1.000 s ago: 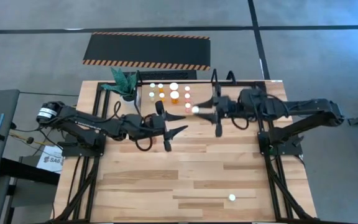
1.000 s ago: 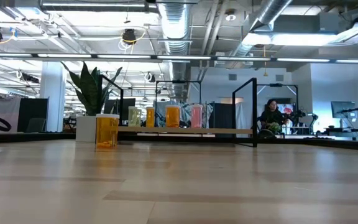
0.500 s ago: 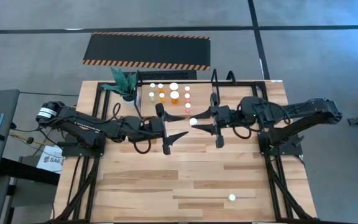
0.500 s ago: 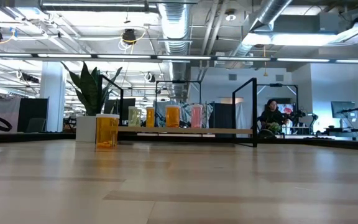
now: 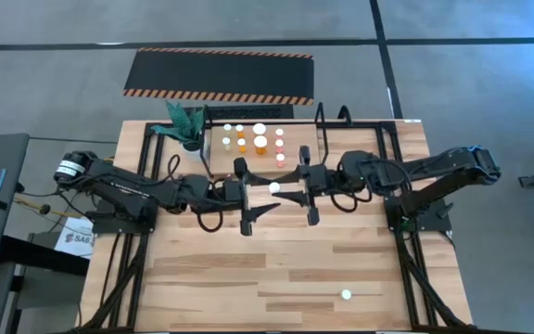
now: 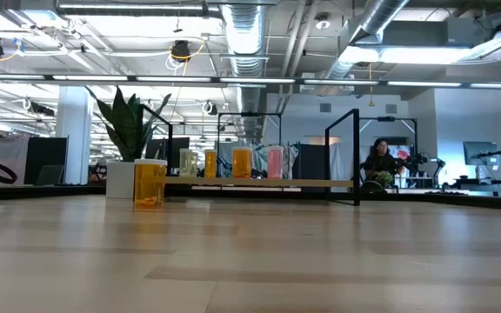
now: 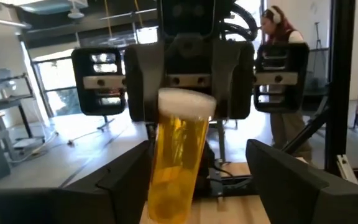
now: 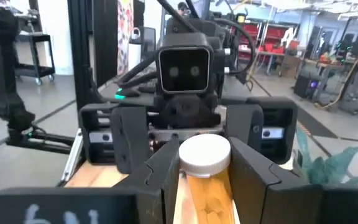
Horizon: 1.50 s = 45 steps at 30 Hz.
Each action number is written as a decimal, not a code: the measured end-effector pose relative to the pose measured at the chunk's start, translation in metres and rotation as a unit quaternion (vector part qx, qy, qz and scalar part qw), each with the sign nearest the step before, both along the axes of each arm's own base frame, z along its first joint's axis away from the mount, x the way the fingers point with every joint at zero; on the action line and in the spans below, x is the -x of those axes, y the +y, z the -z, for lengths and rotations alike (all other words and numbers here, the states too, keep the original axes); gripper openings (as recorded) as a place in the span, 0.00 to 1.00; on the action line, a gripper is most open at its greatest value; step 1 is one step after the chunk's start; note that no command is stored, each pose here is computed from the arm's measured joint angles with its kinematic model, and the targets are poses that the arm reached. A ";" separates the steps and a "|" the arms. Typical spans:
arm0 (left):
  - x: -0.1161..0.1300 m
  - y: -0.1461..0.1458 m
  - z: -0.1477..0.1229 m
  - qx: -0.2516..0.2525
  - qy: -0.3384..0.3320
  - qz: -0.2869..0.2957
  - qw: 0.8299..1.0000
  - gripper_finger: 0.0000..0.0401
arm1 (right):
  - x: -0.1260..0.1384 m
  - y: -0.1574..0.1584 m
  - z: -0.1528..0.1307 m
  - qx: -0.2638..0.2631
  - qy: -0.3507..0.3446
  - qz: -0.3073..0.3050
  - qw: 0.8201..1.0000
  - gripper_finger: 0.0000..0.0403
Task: Pick and place medicine bottles onto shelf by color
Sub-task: Move the small orange pill bottle to the center of the table
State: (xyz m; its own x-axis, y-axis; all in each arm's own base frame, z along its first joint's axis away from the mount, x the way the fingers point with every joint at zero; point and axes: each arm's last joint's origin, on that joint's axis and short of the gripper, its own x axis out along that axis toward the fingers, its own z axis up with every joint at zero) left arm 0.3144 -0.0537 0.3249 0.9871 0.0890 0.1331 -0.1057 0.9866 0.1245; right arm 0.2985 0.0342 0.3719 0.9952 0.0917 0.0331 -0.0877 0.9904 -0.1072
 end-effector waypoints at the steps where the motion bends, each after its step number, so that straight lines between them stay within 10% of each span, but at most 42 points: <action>1: 0.000 -0.001 0.000 -0.002 -0.001 0.000 1.000 0.59 | 0.001 0.000 0.001 -0.003 0.006 0.000 1.000 0.33; 21: 0.000 -0.001 0.002 0.001 0.007 -0.007 1.000 0.19 | -0.005 0.001 0.007 -0.017 0.019 -0.007 1.000 0.33; 38: 0.000 0.000 0.002 0.007 0.011 -0.008 1.000 0.21 | 0.050 -0.008 -0.017 -0.048 0.062 0.008 0.997 0.66; 45: -0.003 0.008 0.016 0.008 0.066 -0.101 0.993 0.21 | 0.097 -0.015 -0.016 -0.070 0.153 0.055 0.984 0.68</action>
